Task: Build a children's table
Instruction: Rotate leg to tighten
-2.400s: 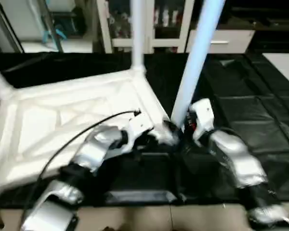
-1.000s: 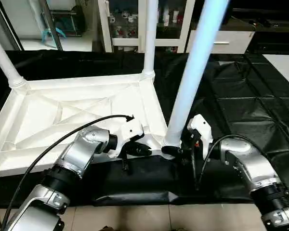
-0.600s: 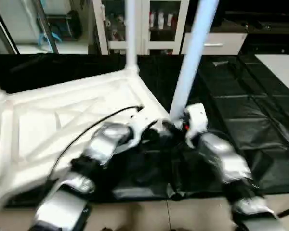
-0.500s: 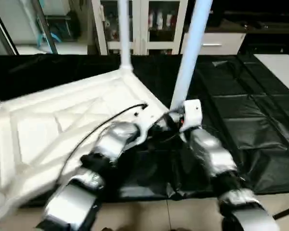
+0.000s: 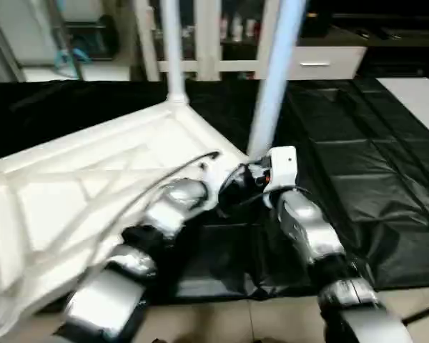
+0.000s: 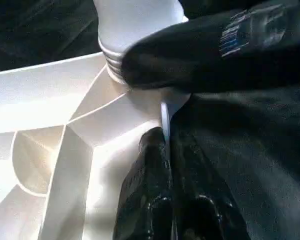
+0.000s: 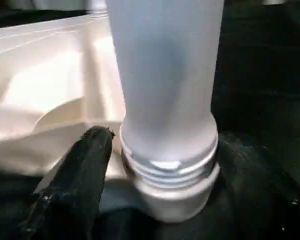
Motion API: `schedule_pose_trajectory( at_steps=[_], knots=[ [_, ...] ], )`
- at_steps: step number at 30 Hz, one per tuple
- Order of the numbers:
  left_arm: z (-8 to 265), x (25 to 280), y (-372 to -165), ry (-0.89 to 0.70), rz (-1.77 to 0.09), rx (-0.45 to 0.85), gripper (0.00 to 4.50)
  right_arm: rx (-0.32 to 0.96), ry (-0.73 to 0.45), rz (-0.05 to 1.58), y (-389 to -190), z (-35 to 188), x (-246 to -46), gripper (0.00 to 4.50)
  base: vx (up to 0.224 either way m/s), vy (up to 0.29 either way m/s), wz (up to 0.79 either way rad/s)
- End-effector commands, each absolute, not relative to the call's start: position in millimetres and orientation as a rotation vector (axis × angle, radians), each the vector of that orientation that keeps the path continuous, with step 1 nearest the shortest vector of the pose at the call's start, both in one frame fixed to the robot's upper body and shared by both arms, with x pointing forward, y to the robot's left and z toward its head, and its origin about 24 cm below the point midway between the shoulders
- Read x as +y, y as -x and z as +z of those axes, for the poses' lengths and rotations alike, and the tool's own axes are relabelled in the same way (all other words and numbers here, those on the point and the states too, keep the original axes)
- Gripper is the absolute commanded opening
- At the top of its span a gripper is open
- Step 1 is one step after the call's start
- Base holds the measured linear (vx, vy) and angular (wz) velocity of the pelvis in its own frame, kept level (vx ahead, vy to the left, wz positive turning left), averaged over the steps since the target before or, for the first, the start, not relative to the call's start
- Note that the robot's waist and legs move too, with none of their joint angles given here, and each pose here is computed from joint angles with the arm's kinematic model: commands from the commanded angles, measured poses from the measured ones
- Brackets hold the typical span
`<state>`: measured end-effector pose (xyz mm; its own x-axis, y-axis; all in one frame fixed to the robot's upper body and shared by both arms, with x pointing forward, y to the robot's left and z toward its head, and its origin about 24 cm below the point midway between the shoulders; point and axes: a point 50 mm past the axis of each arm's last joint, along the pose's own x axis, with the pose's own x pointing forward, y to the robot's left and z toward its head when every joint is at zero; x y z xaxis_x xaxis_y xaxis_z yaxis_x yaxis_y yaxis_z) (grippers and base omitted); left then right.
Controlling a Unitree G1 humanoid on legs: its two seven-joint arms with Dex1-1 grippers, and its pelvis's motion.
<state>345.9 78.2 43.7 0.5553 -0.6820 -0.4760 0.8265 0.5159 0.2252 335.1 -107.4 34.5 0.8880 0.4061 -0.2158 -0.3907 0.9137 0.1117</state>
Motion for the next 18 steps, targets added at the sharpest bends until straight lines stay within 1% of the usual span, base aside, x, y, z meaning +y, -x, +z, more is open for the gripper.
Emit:
schedule_pose_trajectory(
  at_steps=[1, 2, 4, 5, 6, 8, 10, 14, 17, 18],
  knots=[
    [29, 83, -326, -0.464, -1.126, 0.387, 0.0, 0.198, -0.076, 0.54, -333.4, 52, -111.0, 3.88, 0.0, 0.0, 0.0],
    [30, 85, -322, -0.459, -1.17, 0.391, 0.0, 0.201, -0.076, 0.575, -330.9, 54, -115.4, 3.88, 0.0, 0.0, 0.0],
    [30, 86, -319, -0.447, -1.213, 0.398, 0.0, 0.204, -0.068, 0.622, -327.6, 55, -120.1, 4.14, 0.0, 0.0, 0.0],
    [31, 88, -315, -0.436, -1.251, 0.405, 0.0, 0.21, -0.05, 0.677, -323.5, 55, -124.1, 4.26, 0.0, 0.0, 0.0],
    [33, 89, -312, -0.428, -1.289, 0.409, 0.0, 0.218, -0.029, 0.737, -318.6, 55, -128.4, 4.28, 0.0, 0.0, 0.0],
    [38, 94, -306, -0.409, -1.371, 0.425, 0.0, 0.269, 0.013, 0.948, -299.6, 55, -140.7, 4.28, 0.0, 0.0, 0.0],
    [41, 97, -303, -0.403, -1.403, 0.429, 0.0, 0.318, 0.028, 1.069, -287.4, 55, -146.6, 4.28, 0.0, 0.0, 0.0],
    [44, 96, -302, -0.4, -1.429, 0.425, 0.0, 0.403, 0.072, 1.179, -278.3, 48, -151.5, 4.28, 0.0, 0.0, 0.0],
    [44, 94, -302, -0.4, -1.433, 0.422, 0.0, 0.411, 0.137, 1.16, -283.3, 43, -152.6, 4.28, 0.0, 0.0, 0.0],
    [44, 94, -302, -0.4, -1.433, 0.422, 0.0, 0.411, 0.137, 1.16, -283.3, 43, -152.6, 4.28, 0.0, 0.0, 0.0]
  ],
)
